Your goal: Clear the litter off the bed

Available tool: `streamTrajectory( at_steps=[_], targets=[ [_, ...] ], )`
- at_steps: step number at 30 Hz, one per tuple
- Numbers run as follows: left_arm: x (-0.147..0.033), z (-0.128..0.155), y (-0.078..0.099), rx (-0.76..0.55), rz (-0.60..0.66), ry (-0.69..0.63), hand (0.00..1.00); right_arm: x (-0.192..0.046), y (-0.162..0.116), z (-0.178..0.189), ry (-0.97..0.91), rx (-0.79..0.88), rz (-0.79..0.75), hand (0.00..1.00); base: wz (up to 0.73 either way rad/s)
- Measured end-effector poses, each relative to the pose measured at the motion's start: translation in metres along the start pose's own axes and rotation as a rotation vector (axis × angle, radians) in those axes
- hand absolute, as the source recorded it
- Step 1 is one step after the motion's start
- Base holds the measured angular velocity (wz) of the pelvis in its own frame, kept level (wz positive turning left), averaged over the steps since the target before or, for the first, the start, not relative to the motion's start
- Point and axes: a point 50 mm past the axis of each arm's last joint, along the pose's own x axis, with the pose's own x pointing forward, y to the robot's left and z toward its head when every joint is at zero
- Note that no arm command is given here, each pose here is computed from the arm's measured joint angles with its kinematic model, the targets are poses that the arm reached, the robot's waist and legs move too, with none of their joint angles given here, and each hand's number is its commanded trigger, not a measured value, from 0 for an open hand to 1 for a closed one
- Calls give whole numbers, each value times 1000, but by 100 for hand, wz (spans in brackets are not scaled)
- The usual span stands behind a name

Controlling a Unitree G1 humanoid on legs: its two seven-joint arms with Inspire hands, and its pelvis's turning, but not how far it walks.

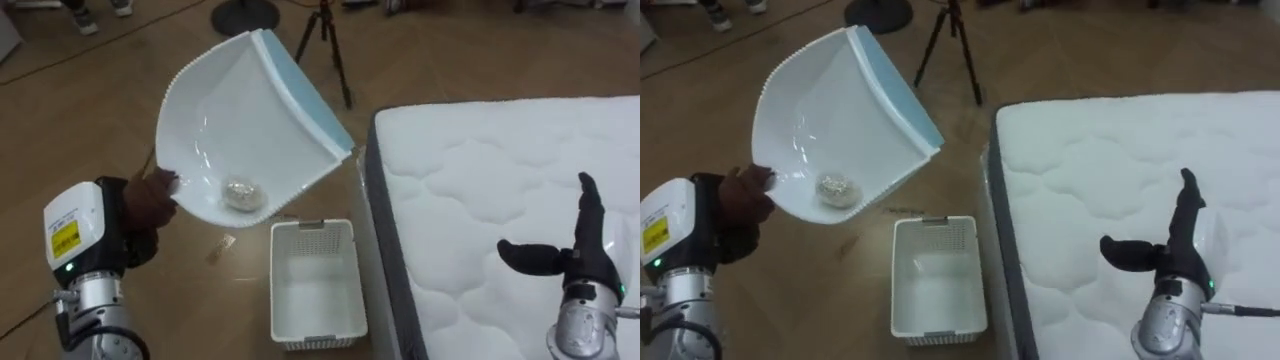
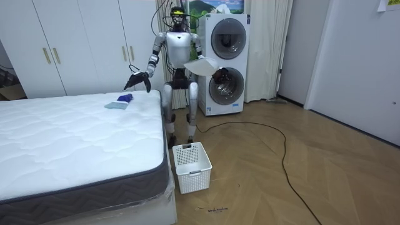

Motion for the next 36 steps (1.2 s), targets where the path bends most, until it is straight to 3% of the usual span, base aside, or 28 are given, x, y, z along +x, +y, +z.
streamTrajectory(
  at_steps=[17, 20, 24, 30, 36],
  targets=[
    [-11, -18, -13, 31, -65, 70, 100, -1, 7, 2, -39, -13, 45, 0, 28],
    [-17, -30, -21, 60, -109, 121, 100, -3, 9, -15, 11, -45, 63, 0, 4],
    [-12, -42, -25, 106, -129, 155, 100, -7, 14, -27, 53, -81, 95, 0, 0],
    [28, -28, -19, 141, -109, 81, 100, -1, 20, -24, 52, -92, 108, 0, 8],
    [65, -13, 1, 246, -80, -46, 100, 6, 25, -23, 24, -150, 139, 0, 0]
  ],
)
